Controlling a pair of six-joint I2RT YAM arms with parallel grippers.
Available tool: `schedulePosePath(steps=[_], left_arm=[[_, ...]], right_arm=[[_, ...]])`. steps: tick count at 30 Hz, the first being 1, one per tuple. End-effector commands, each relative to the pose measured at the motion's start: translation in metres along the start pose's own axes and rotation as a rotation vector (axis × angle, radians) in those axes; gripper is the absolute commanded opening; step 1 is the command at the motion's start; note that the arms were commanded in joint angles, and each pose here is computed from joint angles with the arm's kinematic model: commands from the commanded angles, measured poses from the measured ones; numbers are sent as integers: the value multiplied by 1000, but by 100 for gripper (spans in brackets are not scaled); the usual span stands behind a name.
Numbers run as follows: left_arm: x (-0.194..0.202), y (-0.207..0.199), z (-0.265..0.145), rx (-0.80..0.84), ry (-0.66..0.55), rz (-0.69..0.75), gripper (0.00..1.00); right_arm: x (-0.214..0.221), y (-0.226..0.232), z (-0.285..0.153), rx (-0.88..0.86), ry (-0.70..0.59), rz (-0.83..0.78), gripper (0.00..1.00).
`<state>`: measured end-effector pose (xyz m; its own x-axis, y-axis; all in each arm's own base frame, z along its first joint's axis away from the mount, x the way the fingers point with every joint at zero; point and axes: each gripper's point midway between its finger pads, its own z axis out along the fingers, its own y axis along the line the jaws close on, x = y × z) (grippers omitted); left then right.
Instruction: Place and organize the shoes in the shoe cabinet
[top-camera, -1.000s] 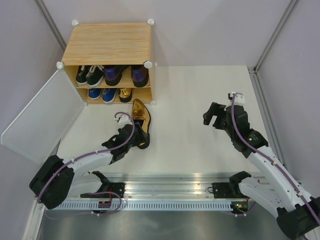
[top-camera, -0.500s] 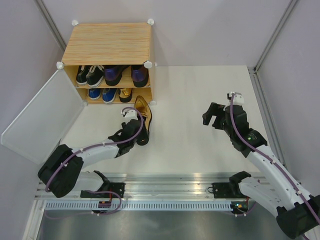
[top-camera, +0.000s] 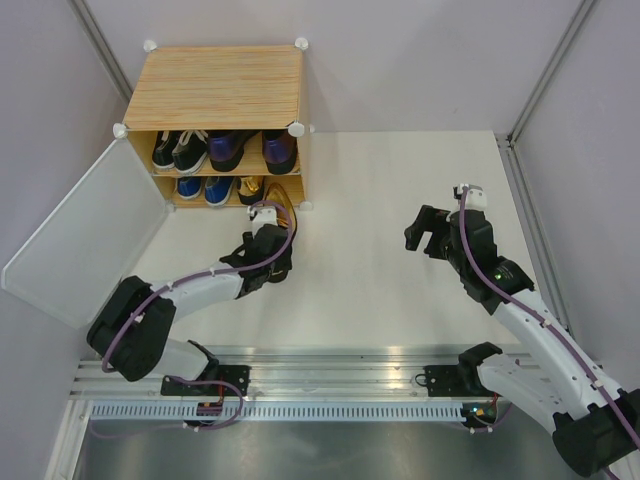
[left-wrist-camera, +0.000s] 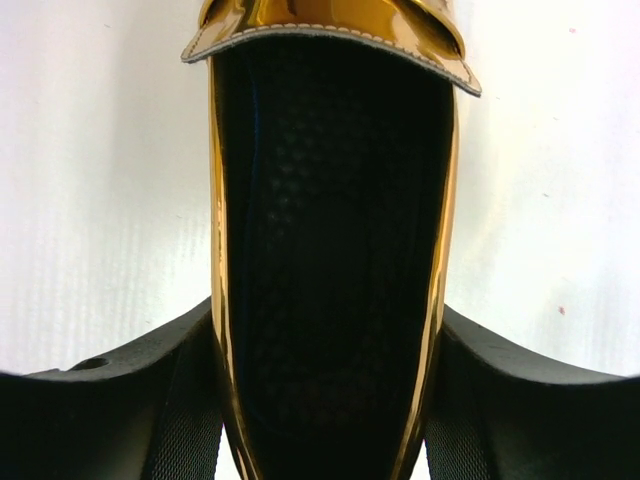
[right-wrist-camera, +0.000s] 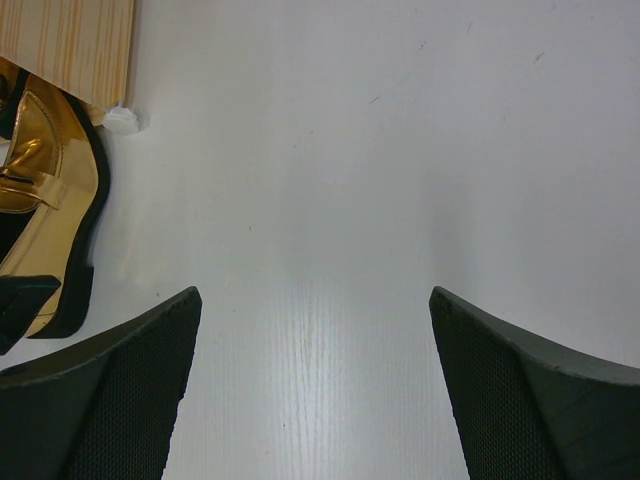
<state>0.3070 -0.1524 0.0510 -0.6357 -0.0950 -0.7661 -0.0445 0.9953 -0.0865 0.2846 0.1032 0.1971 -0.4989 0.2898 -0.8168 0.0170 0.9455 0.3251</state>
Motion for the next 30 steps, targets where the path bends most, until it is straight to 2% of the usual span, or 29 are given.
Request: schedulePosePath(steps=[1, 15, 20, 30], left_arm=[[-36, 22, 5, -100, -63, 26, 2], [-76, 18, 11, -71, -122, 143, 2], [-99, 10, 11, -15, -180, 141, 2], [-120, -10, 4, 62, -208, 93, 2]], right_arm=[[-8, 3, 0, -18, -33, -5, 98], [-7, 4, 0, -20, -31, -6, 98], [-6, 4, 1, -19, -26, -7, 98], [-8, 3, 1, -16, -31, -5, 98]])
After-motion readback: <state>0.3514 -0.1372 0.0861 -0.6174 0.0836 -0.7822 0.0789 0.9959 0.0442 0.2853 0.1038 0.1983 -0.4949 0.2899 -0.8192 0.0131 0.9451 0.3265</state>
